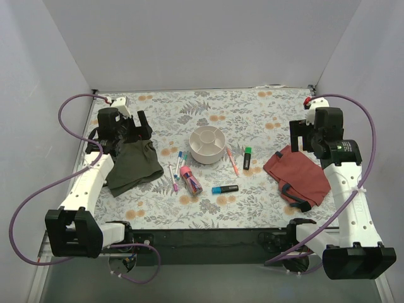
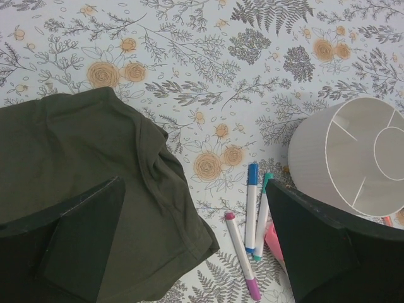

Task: Sort the stationery into containers
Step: Pick up the pen from the center of the board, then place the pen in the storage box, then pick up the pen from the center of the board.

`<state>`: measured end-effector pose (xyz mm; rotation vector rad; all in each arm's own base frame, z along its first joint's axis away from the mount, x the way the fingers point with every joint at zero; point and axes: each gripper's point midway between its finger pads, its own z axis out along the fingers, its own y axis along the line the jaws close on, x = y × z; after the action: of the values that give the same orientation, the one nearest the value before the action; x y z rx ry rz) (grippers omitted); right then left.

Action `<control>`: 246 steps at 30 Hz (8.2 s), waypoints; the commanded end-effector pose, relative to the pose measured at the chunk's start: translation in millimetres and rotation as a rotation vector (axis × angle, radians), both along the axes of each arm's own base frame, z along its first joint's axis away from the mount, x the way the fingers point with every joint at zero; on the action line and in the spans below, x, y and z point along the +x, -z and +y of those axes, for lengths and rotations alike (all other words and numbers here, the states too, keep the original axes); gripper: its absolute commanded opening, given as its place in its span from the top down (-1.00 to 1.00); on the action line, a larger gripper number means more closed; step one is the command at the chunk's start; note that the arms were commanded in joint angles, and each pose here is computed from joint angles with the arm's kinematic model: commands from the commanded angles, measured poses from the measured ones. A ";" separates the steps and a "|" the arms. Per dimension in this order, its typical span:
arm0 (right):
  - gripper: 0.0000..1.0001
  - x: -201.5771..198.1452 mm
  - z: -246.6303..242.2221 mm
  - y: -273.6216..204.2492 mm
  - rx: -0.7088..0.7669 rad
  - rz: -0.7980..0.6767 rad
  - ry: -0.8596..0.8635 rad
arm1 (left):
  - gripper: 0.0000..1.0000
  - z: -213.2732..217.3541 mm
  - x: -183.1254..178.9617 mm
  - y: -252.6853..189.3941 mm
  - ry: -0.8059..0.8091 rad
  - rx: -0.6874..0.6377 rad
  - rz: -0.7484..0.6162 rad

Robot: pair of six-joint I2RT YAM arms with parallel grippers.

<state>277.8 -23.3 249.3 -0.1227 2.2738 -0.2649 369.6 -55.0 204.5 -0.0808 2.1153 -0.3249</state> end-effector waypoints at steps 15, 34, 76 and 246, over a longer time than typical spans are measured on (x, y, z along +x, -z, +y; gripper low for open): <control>-0.50 51.2 104.2 100.1 0.566 0.288 -0.085 | -0.89 5.2 -16.1 -19.2 0.014 0.052 -0.049; -0.42 112.3 182.0 167.8 0.438 0.482 -0.012 | -0.89 14.9 6.4 9.6 0.007 0.128 0.036; -0.01 102.7 165.1 229.1 0.288 0.584 0.054 | -0.88 18.8 9.2 32.3 -0.010 0.111 0.092; -0.15 -83.3 319.7 210.1 -0.166 0.303 -1.940 | -0.73 -26.3 -26.6 55.4 0.221 -0.070 0.098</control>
<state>193.0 290.0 29.9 -2.2832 1.4284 0.6135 341.9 -80.6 143.8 0.0934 2.2310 -0.5327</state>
